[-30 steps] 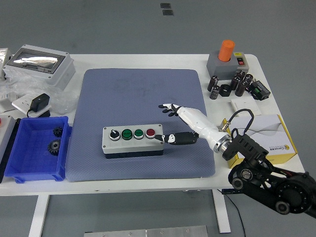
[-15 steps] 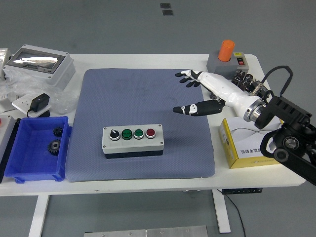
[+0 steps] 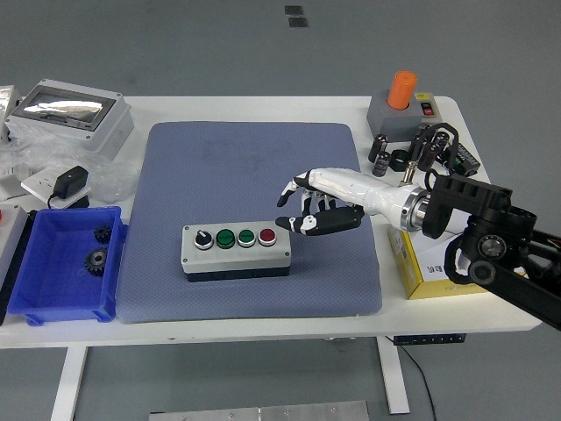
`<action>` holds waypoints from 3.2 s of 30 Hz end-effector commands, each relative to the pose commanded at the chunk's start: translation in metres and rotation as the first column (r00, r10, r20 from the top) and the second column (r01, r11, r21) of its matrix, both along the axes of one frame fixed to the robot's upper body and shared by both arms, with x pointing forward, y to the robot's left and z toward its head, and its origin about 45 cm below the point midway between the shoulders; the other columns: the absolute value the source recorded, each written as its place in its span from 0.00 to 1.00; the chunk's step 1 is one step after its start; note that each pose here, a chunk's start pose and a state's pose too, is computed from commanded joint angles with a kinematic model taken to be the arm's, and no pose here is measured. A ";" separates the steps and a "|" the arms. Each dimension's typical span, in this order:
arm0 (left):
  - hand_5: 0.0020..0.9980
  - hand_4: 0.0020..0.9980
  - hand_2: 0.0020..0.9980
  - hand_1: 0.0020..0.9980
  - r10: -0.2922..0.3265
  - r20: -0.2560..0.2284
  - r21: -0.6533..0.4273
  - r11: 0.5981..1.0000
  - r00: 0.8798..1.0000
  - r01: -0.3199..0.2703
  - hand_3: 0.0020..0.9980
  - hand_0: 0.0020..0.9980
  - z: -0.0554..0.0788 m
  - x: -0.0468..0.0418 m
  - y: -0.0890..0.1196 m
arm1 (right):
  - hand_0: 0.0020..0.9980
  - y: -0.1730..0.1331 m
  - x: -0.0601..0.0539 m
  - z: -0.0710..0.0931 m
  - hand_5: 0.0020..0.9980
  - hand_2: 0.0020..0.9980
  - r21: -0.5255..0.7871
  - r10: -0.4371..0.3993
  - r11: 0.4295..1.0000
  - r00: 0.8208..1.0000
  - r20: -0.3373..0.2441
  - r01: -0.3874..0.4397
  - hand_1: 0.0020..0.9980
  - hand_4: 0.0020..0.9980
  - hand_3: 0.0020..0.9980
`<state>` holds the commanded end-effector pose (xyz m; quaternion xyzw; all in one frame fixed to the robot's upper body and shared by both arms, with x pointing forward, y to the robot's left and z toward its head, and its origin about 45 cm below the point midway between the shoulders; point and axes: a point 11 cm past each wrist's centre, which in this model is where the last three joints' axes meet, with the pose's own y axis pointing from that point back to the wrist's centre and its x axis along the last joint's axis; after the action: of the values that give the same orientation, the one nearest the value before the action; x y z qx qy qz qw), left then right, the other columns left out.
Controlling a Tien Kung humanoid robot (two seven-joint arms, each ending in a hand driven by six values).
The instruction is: Pick up the button,place it on the desk,press the button,press the button
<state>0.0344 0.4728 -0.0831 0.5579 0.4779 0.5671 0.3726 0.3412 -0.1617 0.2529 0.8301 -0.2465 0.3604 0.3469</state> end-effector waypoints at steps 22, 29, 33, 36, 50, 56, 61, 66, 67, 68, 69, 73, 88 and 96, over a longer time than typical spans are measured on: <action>0.96 1.00 0.80 0.84 -0.004 0.007 0.000 1.000 1.000 0.004 0.90 0.85 0.000 0.0029 0.000 | 0.01 0.022 0.000 -0.048 0.80 0.15 -0.081 0.009 0.997 0.999 -0.042 -0.012 0.05 0.49 0.77; 0.96 1.00 0.80 0.84 -0.008 0.017 0.001 1.000 1.000 0.008 0.90 0.85 0.000 0.0040 0.001 | 0.02 0.019 -0.002 -0.060 0.80 0.15 -0.107 0.003 0.994 0.999 -0.053 -0.009 0.06 0.49 0.72; 0.96 1.00 0.80 0.84 -0.009 0.019 0.002 1.000 1.000 0.009 0.90 0.85 0.000 0.0034 0.001 | 0.02 0.020 0.001 -0.043 0.80 0.15 -0.037 0.002 0.999 1.000 -0.028 -0.003 0.06 0.49 0.72; 0.97 1.00 0.80 0.84 -0.009 0.020 0.003 1.000 1.000 0.009 0.90 0.85 0.000 0.0035 0.001 | 0.02 0.020 0.004 -0.022 0.79 0.15 0.073 -0.007 0.997 1.000 -0.009 0.008 0.05 0.50 0.71; 0.97 1.00 0.80 0.84 -0.012 0.013 -0.005 1.000 1.000 0.012 0.90 0.85 -0.003 0.0003 -0.004 | 0.02 -0.017 0.015 0.007 0.71 0.16 0.621 -0.345 0.746 0.937 0.053 0.239 0.06 0.73 0.71; 0.97 1.00 0.80 0.84 -0.022 0.020 -0.010 1.000 1.000 0.022 0.90 0.85 -0.004 0.0027 -0.006 | 0.21 -0.058 0.007 -0.009 0.74 0.30 0.749 -0.526 0.557 0.850 -0.016 0.359 0.26 0.89 0.73; 0.97 1.00 0.80 0.84 -0.025 0.015 -0.010 1.000 1.000 0.025 0.90 0.85 -0.004 0.0011 -0.006 | 0.73 -0.085 -0.008 -0.036 0.83 0.75 0.748 -0.600 0.491 0.796 -0.081 0.446 0.73 0.96 0.84; 0.97 1.00 0.80 0.84 -0.025 0.007 -0.003 1.000 1.000 0.025 0.90 0.85 -0.001 0.0008 -0.001 | 0.90 -0.091 -0.012 -0.045 0.84 0.85 0.753 -0.615 0.462 0.781 -0.108 0.468 0.85 0.99 0.88; 0.97 1.00 0.80 0.84 -0.025 0.007 -0.002 1.000 1.000 0.025 0.90 0.85 0.000 0.0011 0.000 | 0.90 -0.092 -0.012 -0.045 0.84 0.85 0.756 -0.616 0.457 0.780 -0.110 0.468 0.85 0.99 0.88; 0.97 1.00 0.80 0.84 -0.026 0.006 0.000 1.000 1.000 0.026 0.90 0.85 0.000 0.0014 0.002 | 0.90 -0.092 -0.011 -0.045 0.84 0.85 0.759 -0.617 0.452 0.779 -0.112 0.468 0.85 0.99 0.88; 0.97 1.00 0.80 0.84 -0.026 0.006 0.002 1.000 1.000 0.026 0.90 0.85 0.001 0.0016 0.002 | 0.90 -0.093 -0.011 -0.044 0.84 0.85 0.763 -0.619 0.447 0.777 -0.114 0.468 0.85 0.99 0.88; 0.97 1.00 0.80 0.84 -0.023 0.003 0.005 1.000 1.000 0.023 0.90 0.85 0.002 0.0014 0.005 | 0.92 -0.096 -0.010 -0.044 0.88 0.88 0.779 -0.625 0.417 0.770 -0.128 0.468 0.88 0.99 0.88; 0.97 1.00 0.80 0.84 0.030 -0.031 0.013 0.999 0.999 -0.029 0.90 0.85 0.000 -0.0247 0.007 | 0.91 -0.092 -0.015 -0.056 0.89 0.86 0.793 -0.629 0.373 0.760 -0.164 0.481 0.87 1.00 0.84; 0.97 1.00 0.80 0.84 0.031 -0.009 0.010 0.999 0.999 -0.031 0.90 0.85 -0.001 -0.0234 0.005 | 0.91 -0.103 -0.015 -0.053 0.89 0.85 0.793 -0.650 0.371 0.745 -0.150 0.483 0.86 1.00 0.84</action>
<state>0.0110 0.4782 -0.0845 0.5548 0.4852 0.5727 0.3589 0.3265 -0.2643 0.1995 0.7174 -0.6810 0.1459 0.0189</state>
